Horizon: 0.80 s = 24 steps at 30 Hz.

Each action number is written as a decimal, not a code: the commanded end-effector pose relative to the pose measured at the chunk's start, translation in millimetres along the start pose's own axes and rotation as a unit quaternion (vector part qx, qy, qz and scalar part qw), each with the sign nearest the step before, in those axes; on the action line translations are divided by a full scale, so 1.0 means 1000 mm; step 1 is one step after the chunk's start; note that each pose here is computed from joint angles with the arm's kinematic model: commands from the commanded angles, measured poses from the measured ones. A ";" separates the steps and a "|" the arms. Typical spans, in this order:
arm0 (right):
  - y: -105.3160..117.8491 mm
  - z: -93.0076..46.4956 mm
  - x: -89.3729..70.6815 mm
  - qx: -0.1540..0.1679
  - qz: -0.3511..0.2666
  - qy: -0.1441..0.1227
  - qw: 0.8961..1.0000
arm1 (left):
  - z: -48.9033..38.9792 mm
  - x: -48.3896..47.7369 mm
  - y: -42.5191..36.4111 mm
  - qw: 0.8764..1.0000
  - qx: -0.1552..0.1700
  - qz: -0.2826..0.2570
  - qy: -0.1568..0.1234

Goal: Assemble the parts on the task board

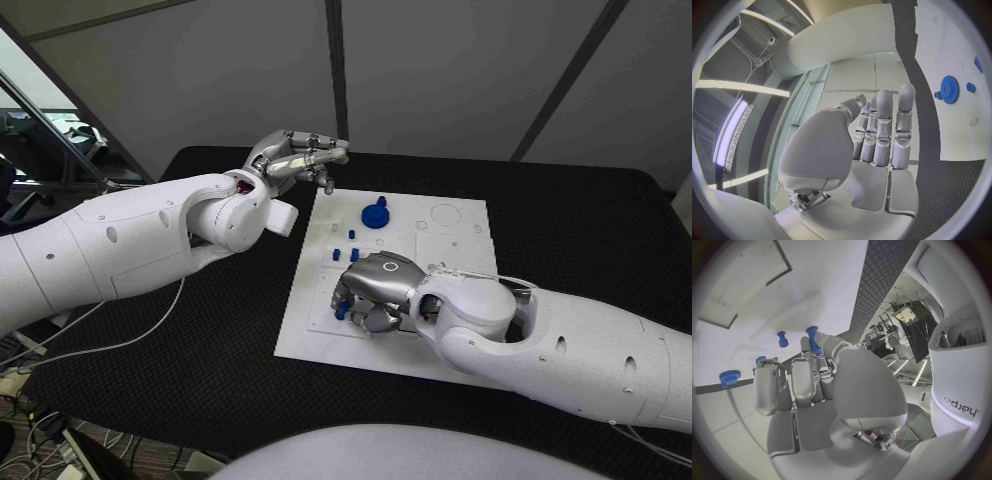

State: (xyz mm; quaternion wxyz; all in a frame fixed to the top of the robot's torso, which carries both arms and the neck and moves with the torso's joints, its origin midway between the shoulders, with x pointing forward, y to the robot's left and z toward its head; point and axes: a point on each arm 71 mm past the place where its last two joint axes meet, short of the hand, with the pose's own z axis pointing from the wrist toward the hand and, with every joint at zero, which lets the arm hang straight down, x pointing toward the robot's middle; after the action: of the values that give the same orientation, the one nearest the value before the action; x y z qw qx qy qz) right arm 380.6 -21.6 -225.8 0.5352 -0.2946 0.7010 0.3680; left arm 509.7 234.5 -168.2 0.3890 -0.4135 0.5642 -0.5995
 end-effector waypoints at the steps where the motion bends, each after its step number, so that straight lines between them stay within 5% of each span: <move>1: 0.000 0.001 0.001 0.005 -0.007 0.004 1.000 | 0.0006 0.0016 -0.0014 1.000 0.002 -0.003 0.005; 24: 0.003 0.000 -0.005 -0.011 0.017 -0.039 0.999 | 0.0001 0.0004 -0.0014 1.000 0.001 -0.003 0.004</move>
State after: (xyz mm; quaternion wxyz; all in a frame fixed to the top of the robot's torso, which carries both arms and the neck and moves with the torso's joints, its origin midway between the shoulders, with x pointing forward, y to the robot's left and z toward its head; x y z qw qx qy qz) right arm 380.9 -20.7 -224.3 0.5447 -0.2823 0.6931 0.3785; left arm 509.6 234.9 -168.3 0.3889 -0.4138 0.5646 -0.5990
